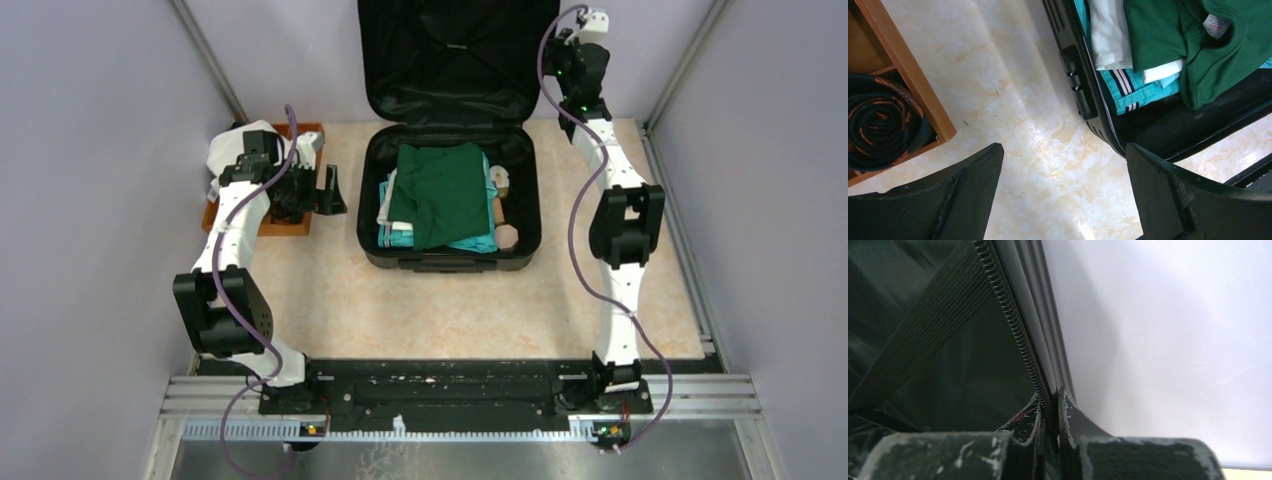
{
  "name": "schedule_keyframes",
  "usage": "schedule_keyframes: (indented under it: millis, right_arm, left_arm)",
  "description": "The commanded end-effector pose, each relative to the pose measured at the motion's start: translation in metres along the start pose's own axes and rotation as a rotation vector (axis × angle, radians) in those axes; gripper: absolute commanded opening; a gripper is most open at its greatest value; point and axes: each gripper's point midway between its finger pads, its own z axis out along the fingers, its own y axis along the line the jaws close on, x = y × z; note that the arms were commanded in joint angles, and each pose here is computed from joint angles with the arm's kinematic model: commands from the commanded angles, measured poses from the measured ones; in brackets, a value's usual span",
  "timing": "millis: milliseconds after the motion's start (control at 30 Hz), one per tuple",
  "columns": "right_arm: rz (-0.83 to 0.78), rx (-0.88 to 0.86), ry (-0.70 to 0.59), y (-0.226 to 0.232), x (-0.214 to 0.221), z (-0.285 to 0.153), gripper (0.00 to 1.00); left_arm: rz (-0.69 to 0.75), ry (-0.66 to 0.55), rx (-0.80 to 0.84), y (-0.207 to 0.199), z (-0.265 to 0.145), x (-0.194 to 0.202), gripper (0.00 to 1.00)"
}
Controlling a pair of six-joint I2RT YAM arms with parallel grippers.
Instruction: Pack the luggage
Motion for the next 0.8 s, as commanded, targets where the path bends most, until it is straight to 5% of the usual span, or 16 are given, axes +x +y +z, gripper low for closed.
schedule_keyframes:
  millis: [0, 367, 500, 600, 767]
  right_arm:
    - [0.039, -0.166, -0.173, 0.041, -0.072, -0.038, 0.0]
    - [0.026, -0.294, -0.116, 0.069, -0.05, -0.147, 0.0]
    - [0.029, -0.338, 0.018, 0.087, -0.014, -0.203, 0.25]
    - [0.054, -0.334, 0.187, 0.101, 0.031, -0.256, 0.56]
    - [0.293, -0.264, 0.466, 0.1, 0.097, -0.361, 0.73]
  left_arm:
    - [0.011, -0.032, -0.013, -0.001, -0.012, -0.012, 0.98]
    - [0.031, -0.063, -0.024, -0.013, -0.035, -0.013, 0.98]
    - [0.049, -0.088, -0.054, -0.019, -0.054, -0.017, 0.98]
    - [0.087, -0.127, -0.061, -0.028, -0.076, -0.025, 0.98]
    - [0.157, -0.141, -0.037, -0.048, -0.107, -0.027, 0.98]
